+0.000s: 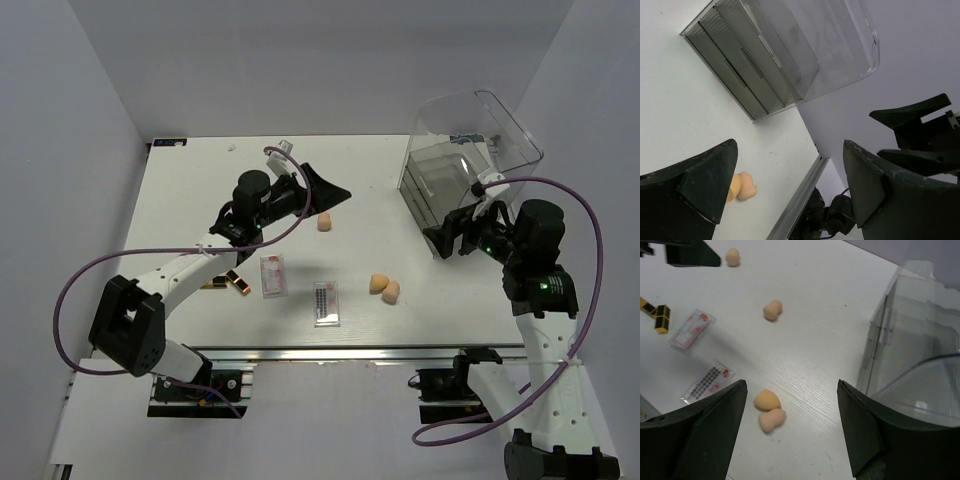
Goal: Organize the makeup
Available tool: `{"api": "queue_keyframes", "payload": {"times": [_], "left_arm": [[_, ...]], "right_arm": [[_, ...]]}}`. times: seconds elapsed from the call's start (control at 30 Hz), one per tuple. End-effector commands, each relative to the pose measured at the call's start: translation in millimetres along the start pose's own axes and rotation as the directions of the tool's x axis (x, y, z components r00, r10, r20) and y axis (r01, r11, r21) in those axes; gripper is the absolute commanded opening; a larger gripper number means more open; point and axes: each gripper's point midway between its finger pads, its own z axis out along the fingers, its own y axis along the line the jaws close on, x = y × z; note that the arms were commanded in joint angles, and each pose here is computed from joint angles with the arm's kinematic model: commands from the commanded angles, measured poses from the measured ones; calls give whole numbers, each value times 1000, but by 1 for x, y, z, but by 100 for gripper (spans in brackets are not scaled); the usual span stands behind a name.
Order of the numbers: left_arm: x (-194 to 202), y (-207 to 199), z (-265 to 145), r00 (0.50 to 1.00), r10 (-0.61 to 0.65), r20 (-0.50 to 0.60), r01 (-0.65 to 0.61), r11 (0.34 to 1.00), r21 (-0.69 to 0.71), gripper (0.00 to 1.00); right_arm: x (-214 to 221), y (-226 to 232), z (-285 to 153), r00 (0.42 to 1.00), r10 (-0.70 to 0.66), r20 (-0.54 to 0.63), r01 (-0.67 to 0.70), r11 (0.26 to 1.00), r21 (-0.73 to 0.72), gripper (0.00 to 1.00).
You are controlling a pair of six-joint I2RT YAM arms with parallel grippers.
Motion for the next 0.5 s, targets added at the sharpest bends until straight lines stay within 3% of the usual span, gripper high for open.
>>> {"api": "queue_keyframes", "payload": {"times": [0.0, 0.17, 0.2, 0.3, 0.47], "left_arm": [[-12, -15, 4, 999, 9, 44, -9, 1000, 6, 94], [-15, -22, 19, 996, -1, 86, -1, 1000, 24, 85], [-14, -20, 22, 996, -20, 89, 18, 1000, 21, 83], [-13, -6, 37, 990, -71, 121, 69, 997, 20, 69], [-5, 4, 62, 983, -136, 120, 131, 990, 48, 65]], "right_arm": [[-18, -28, -2, 995, 52, 88, -67, 983, 173, 77], [-39, -36, -7, 978, 145, 150, -177, 957, 229, 78], [-40, -62, -16, 969, 167, 183, -226, 898, 377, 76], [-54, -75, -24, 945, 218, 245, -308, 845, 438, 73], [-67, -80, -36, 941, 173, 292, -299, 827, 475, 65]]}}
